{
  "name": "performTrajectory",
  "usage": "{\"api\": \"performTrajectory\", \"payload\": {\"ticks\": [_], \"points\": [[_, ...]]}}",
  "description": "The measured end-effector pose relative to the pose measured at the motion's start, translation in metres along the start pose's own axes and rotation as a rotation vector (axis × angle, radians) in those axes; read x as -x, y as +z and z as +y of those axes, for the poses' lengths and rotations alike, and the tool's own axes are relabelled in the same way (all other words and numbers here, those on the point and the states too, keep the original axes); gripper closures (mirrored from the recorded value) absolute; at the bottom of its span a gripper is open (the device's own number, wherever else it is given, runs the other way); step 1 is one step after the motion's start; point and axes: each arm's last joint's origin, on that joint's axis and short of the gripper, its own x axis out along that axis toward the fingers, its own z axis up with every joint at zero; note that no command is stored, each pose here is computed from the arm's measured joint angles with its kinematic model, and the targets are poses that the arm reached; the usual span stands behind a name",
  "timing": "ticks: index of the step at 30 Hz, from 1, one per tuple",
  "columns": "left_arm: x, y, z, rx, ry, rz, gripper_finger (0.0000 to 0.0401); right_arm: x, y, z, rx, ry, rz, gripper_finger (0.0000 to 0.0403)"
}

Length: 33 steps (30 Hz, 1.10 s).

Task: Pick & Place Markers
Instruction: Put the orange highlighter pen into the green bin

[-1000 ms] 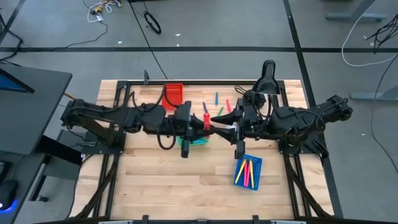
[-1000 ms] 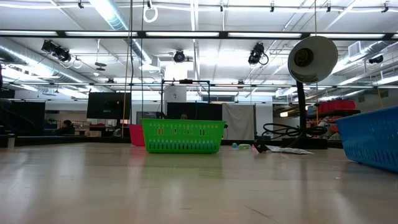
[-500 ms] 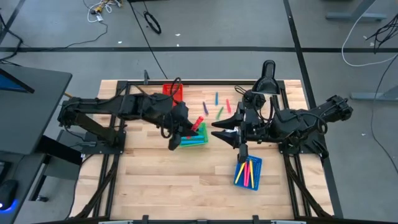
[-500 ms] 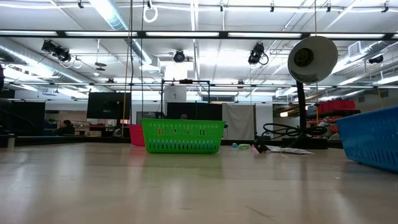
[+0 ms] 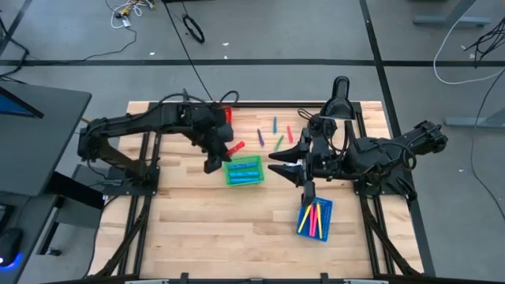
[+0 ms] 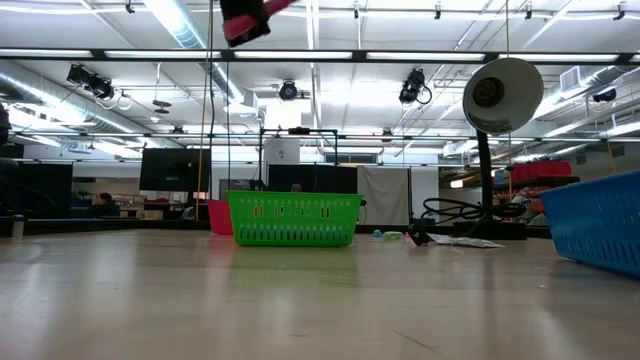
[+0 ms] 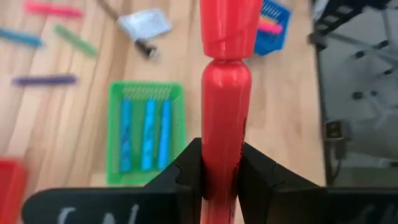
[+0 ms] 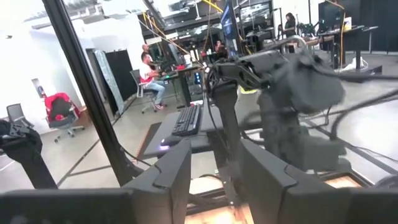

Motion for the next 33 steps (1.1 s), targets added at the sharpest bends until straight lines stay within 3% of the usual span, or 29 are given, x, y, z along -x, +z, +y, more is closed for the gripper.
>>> {"api": "performTrajectory", "payload": {"ticks": [18, 29, 33], "points": [[-0.046, -0.03, 0.025, -0.032, 0.239, 0.534, 0.0332, 0.0, 0.005, 0.001, -0.019, 0.009, -0.048, 0.0271], [-0.067, -0.031, 0.031, -0.029, 0.254, 0.631, 0.0332, 0.0, 0.005, 0.001, -0.021, 0.01, -0.052, 0.0271], [-0.081, -0.019, 0.033, -0.052, 0.246, 0.64, 0.0332, 0.0, 0.005, 0.001, -0.021, 0.01, -0.052, 0.0271]]}}
